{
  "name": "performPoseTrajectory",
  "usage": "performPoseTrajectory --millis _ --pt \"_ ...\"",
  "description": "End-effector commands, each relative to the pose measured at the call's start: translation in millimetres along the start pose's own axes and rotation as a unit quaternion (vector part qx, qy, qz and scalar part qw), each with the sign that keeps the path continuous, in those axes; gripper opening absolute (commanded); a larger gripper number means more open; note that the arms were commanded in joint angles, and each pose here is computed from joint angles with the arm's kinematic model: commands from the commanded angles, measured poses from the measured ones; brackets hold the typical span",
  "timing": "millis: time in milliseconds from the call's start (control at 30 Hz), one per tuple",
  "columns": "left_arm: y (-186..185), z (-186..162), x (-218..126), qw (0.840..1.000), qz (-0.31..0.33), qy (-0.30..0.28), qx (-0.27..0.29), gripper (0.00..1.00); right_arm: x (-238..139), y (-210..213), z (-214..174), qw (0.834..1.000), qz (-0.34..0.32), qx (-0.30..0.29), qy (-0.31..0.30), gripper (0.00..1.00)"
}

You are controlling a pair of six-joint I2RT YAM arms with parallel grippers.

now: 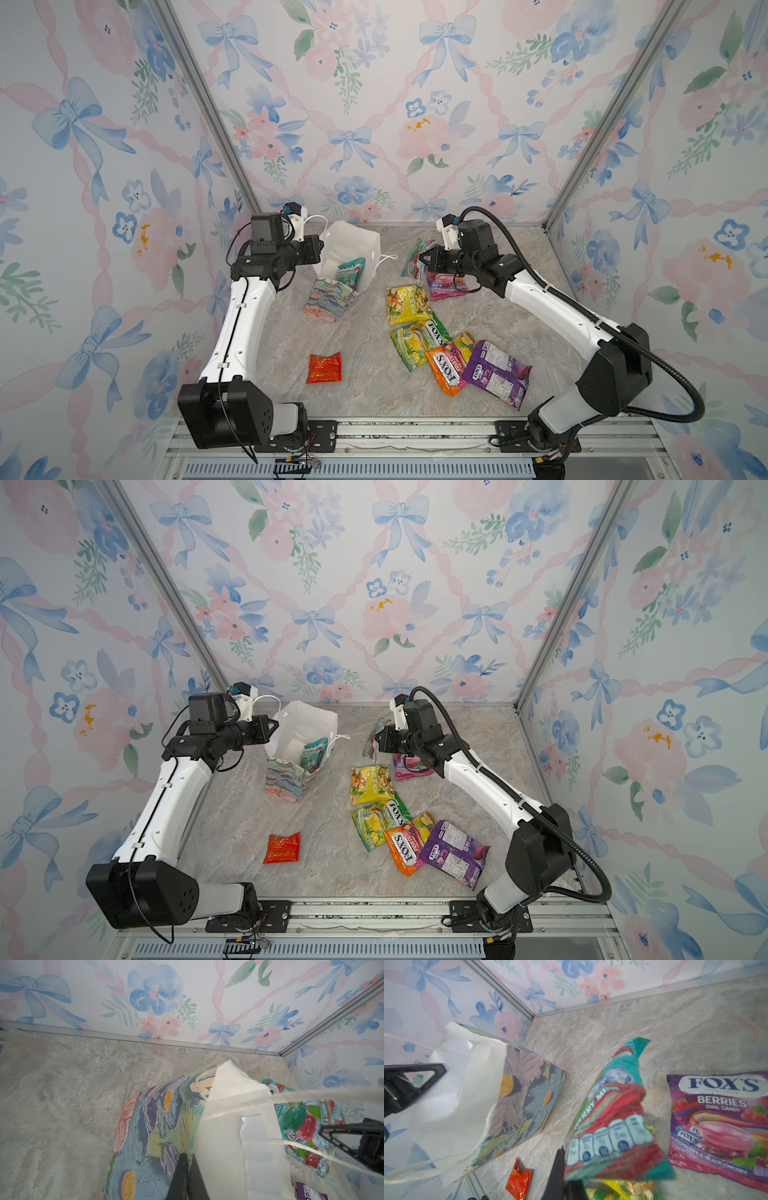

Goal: Place the snacks into the paper bag
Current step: 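Lift the cherry mint packet with the right gripper and carry it over the bag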

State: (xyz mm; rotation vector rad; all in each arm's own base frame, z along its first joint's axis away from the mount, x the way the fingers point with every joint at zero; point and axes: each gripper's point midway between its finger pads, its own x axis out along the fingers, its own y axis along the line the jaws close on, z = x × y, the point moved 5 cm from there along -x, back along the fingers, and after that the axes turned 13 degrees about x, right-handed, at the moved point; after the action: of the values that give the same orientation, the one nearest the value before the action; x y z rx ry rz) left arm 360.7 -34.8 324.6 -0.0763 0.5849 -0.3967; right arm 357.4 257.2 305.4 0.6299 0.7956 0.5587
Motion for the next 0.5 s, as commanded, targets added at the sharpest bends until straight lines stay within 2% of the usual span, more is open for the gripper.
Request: performPoseTrajectory --millis 0,467 --pt "-6.3 8.9 -1.3 1.000 -0.017 -0.017 0.007 0.00 -32.6 40.8 33.4 0.996 0.048 -0.039 -0.065 0.00" --pt "-6.1 0.8 6.5 1.000 -0.028 -0.007 0.006 0.00 -47.5 117.0 73.7 0.977 0.113 -0.115 -0.139 0.00"
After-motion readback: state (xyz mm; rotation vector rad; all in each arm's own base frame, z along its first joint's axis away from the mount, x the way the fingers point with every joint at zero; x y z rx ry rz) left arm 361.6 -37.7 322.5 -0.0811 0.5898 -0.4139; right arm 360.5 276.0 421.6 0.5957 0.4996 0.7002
